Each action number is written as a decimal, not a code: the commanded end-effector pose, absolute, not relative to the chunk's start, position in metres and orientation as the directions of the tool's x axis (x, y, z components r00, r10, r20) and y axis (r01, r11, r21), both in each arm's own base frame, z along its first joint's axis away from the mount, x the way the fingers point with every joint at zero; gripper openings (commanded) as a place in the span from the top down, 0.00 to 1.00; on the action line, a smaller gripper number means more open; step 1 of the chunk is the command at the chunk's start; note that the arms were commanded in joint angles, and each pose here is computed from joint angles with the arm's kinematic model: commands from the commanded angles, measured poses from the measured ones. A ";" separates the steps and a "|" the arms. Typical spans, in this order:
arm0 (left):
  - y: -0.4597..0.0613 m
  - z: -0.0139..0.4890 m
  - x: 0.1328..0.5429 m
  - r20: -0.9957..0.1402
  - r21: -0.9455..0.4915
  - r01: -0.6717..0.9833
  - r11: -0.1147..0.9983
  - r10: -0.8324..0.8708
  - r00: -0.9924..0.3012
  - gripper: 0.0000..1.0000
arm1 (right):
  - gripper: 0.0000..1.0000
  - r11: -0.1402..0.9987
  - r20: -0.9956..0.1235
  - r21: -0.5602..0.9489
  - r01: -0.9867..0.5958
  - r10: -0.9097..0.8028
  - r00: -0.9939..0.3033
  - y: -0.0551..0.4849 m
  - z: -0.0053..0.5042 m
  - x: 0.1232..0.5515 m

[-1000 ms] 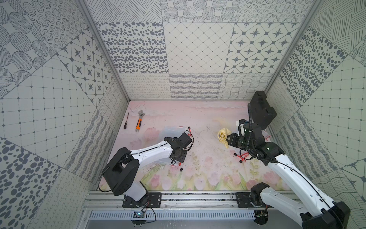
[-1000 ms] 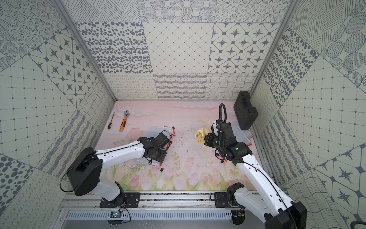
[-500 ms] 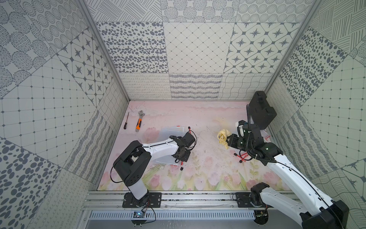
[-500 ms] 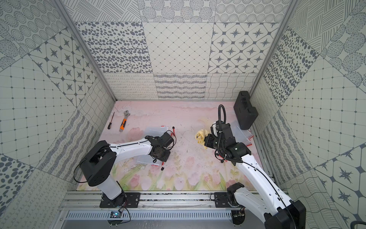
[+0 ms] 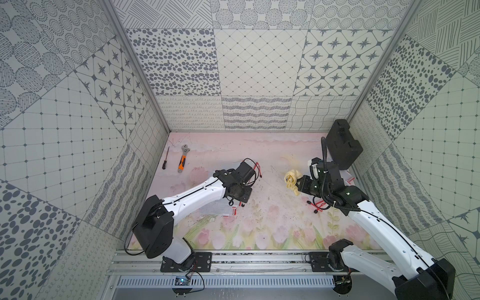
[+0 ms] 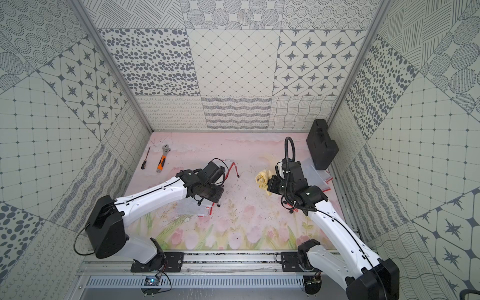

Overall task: Wipe the document bag
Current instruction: Adjust the document bag at the center of the board.

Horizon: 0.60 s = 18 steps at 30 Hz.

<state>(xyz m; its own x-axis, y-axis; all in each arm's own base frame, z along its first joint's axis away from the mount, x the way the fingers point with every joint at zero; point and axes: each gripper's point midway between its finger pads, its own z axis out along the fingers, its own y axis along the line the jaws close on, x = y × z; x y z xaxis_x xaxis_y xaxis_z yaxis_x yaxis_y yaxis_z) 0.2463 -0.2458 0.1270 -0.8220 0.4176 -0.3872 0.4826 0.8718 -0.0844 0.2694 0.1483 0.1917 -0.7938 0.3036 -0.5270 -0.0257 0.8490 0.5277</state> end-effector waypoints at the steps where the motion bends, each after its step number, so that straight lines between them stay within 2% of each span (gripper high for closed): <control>1: -0.245 0.151 0.228 -0.348 -0.110 0.561 0.821 0.497 -0.795 1.00 | 1.00 0.845 -0.554 0.532 -0.052 0.301 -0.776 0.151 0.197 0.273; 5: -0.219 0.125 0.236 -0.277 0.018 0.511 0.859 0.495 -0.823 1.00 | 1.00 0.839 -0.544 0.541 -0.047 0.307 -0.781 0.151 0.191 0.270; 10: -0.191 0.066 0.230 -0.087 0.122 0.465 0.877 0.476 -0.875 1.00 | 1.00 0.838 -0.531 0.544 -0.044 0.303 -0.791 0.153 0.183 0.269; 14: -0.183 0.043 0.227 -0.046 0.141 0.436 0.889 0.446 -0.894 1.00 | 1.00 0.842 -0.532 0.538 -0.046 0.297 -0.793 0.152 0.181 0.268; 18: -0.185 0.041 0.230 -0.058 0.109 0.409 0.906 0.417 -0.907 1.00 | 1.00 0.842 -0.525 0.538 -0.044 0.293 -0.799 0.153 0.176 0.268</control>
<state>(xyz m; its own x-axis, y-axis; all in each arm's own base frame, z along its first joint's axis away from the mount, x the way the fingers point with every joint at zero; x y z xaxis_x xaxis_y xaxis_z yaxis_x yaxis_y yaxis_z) 0.2312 -0.1980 0.0465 -0.8853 0.4565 -0.0883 0.4506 0.8892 0.0786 0.2639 0.1478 0.1724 -0.8126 0.2948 -0.5028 -0.0145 0.8522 0.5231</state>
